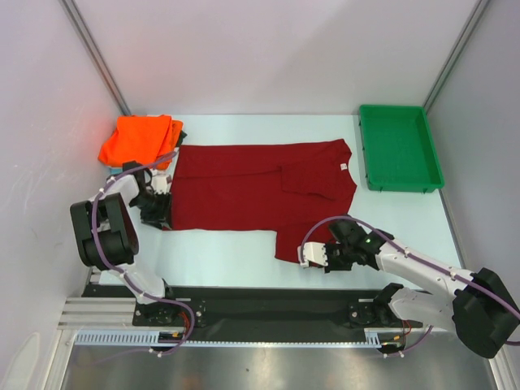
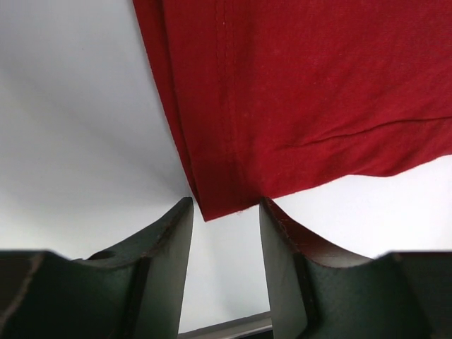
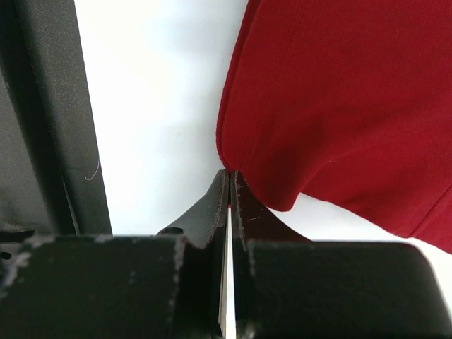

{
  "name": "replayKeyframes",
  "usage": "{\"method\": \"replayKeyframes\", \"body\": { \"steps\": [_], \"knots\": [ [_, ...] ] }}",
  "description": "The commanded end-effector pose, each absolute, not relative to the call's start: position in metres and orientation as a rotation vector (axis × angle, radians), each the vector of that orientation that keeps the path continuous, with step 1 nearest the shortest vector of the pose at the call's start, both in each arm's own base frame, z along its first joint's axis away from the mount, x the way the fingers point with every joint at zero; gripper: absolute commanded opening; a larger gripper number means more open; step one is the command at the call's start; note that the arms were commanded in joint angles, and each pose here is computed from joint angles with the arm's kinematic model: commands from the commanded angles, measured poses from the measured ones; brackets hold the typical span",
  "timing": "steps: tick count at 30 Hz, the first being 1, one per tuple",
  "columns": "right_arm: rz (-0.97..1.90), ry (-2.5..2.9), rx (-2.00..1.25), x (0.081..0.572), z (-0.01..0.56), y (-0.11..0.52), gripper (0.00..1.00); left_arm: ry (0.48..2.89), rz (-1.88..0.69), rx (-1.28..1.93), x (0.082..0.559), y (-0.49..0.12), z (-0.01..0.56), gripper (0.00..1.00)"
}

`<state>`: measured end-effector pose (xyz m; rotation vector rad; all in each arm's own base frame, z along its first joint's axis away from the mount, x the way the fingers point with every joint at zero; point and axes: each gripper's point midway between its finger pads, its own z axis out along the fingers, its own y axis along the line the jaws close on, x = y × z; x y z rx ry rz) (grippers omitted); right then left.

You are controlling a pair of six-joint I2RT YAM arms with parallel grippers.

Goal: Fold and stack the t-shirts
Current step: Fold the tshirt

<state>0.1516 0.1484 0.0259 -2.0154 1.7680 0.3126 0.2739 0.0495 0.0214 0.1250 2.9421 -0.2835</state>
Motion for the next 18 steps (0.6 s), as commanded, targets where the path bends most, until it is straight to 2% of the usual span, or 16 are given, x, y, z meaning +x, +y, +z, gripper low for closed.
{"method": "replayKeyframes", "body": {
  "steps": [1, 4, 7, 11, 18],
  "knots": [
    [0.31, 1.74, -1.965, 0.161, 0.037, 0.156, 0.0, 2.936, -0.293, 0.145, 0.278, 0.051, 0.021, 0.47],
    [0.31, 1.743, -1.963, 0.161, 0.037, 0.156, 0.0, 2.949, -0.309, 0.152, 0.275, 0.05, 0.018, 0.39],
    [0.31, 1.746, -1.953, 0.162, 0.038, 0.156, 0.0, 2.954, -0.32, 0.151, 0.273, 0.048, 0.017, 0.27],
    [0.292, 1.757, -1.904, 0.171, 0.047, 0.157, 0.0, 2.95, -0.327, 0.16, 0.274, 0.048, 0.02, 0.0],
    [0.303, 1.811, -1.613, 0.216, 0.116, 0.163, 0.0, 2.852, -0.175, 0.239, 0.29, 0.064, 0.049, 0.0]
  ]
}}
